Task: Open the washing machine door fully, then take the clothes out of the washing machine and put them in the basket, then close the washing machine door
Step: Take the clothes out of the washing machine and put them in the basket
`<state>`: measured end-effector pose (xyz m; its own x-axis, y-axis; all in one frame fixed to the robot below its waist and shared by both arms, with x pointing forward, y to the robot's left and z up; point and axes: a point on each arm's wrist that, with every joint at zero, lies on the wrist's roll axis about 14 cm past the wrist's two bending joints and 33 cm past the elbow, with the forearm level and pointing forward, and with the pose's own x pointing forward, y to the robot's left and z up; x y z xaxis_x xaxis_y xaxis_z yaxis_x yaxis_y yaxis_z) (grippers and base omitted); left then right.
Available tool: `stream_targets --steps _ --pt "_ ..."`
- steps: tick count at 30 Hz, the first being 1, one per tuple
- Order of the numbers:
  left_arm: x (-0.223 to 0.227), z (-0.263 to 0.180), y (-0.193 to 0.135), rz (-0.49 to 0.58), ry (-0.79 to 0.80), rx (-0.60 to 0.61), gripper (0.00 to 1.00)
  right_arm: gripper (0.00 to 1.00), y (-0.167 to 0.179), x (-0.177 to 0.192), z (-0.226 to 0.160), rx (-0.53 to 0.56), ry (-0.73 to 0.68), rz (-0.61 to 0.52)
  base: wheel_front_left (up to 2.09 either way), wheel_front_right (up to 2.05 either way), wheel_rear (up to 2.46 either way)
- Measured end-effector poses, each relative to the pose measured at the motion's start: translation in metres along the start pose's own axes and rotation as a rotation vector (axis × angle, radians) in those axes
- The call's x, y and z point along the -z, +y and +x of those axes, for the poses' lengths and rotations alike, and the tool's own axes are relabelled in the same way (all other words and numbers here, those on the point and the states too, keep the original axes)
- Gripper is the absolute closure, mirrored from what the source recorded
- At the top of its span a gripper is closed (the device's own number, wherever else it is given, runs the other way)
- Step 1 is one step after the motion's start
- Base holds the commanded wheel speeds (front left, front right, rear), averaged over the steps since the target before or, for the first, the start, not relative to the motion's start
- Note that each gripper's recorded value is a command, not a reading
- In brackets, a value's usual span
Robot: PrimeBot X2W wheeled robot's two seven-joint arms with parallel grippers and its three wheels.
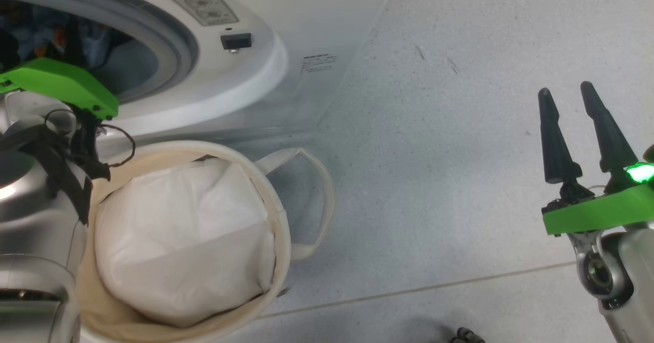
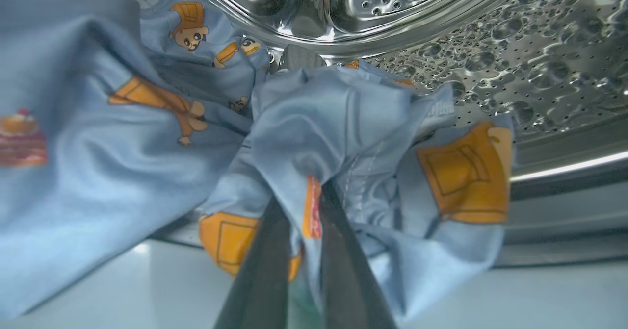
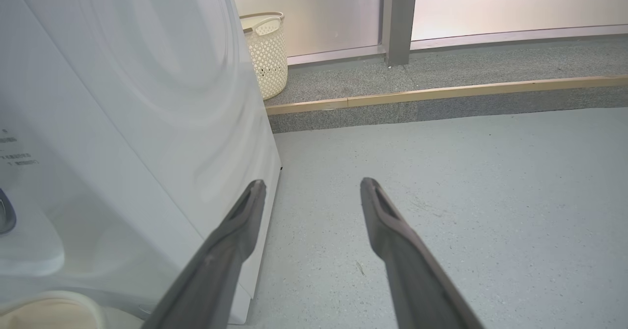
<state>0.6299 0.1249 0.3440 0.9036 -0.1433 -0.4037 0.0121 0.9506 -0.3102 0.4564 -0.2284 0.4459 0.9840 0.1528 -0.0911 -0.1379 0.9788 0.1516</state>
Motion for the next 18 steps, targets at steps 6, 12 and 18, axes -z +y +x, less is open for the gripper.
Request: stream_targets --steps 6,12,18 --pt "-0.008 -0.005 -0.001 0.0 -0.018 0.003 1.0 0.0 0.004 -0.004 0.0 -0.013 -0.011 0.0 0.0 0.0 0.0" --pt "-0.024 -0.018 -0.004 -0.016 -0.058 0.008 1.0 0.0 0.01 -0.018 -0.001 -0.028 -0.043 -0.003 0.0 0.0 0.0" --pt "-0.04 -0.039 -0.016 0.029 -0.11 0.057 1.0 0.0 0.021 -0.031 -0.001 -0.058 -0.077 0.0 0.0 0.0 0.0"
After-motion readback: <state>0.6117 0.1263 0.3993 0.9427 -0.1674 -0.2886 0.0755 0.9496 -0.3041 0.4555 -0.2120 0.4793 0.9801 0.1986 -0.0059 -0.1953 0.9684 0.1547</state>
